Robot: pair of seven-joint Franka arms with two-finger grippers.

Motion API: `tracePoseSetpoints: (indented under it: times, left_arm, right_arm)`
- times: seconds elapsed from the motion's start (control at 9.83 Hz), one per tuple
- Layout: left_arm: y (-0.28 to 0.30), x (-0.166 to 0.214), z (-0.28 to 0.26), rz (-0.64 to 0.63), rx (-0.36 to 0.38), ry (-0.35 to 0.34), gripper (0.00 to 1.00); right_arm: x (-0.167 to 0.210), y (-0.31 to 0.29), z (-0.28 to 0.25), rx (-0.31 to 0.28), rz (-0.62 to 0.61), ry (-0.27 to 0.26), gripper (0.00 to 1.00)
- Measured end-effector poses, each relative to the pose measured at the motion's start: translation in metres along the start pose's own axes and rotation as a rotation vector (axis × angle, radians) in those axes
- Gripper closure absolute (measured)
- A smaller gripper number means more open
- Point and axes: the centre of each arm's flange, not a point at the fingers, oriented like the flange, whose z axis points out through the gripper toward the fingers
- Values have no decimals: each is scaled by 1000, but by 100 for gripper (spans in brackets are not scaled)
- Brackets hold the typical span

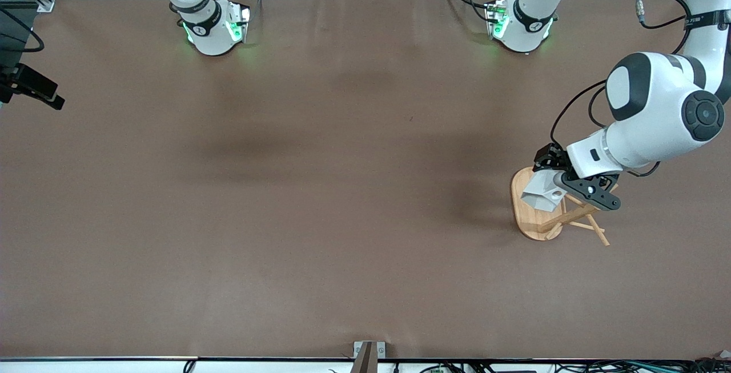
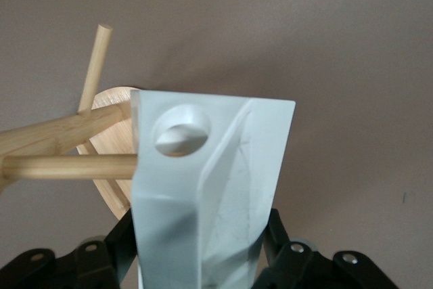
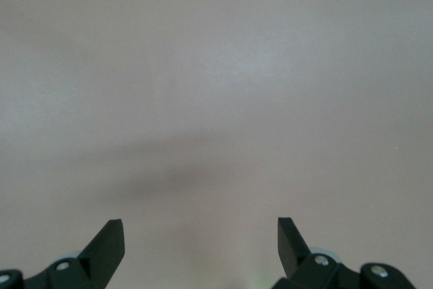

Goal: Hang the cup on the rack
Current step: 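Lower the cup with the left gripper, threading its hole onto a peg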

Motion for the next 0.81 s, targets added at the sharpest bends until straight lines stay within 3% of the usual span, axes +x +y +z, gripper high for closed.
tracePoseSetpoints:
  times: [0.81]
  left_arm:
    - [-11, 2, -1, -21, 3, 10, 24]
  right_arm:
    - [0, 2, 1, 5, 5, -5, 0]
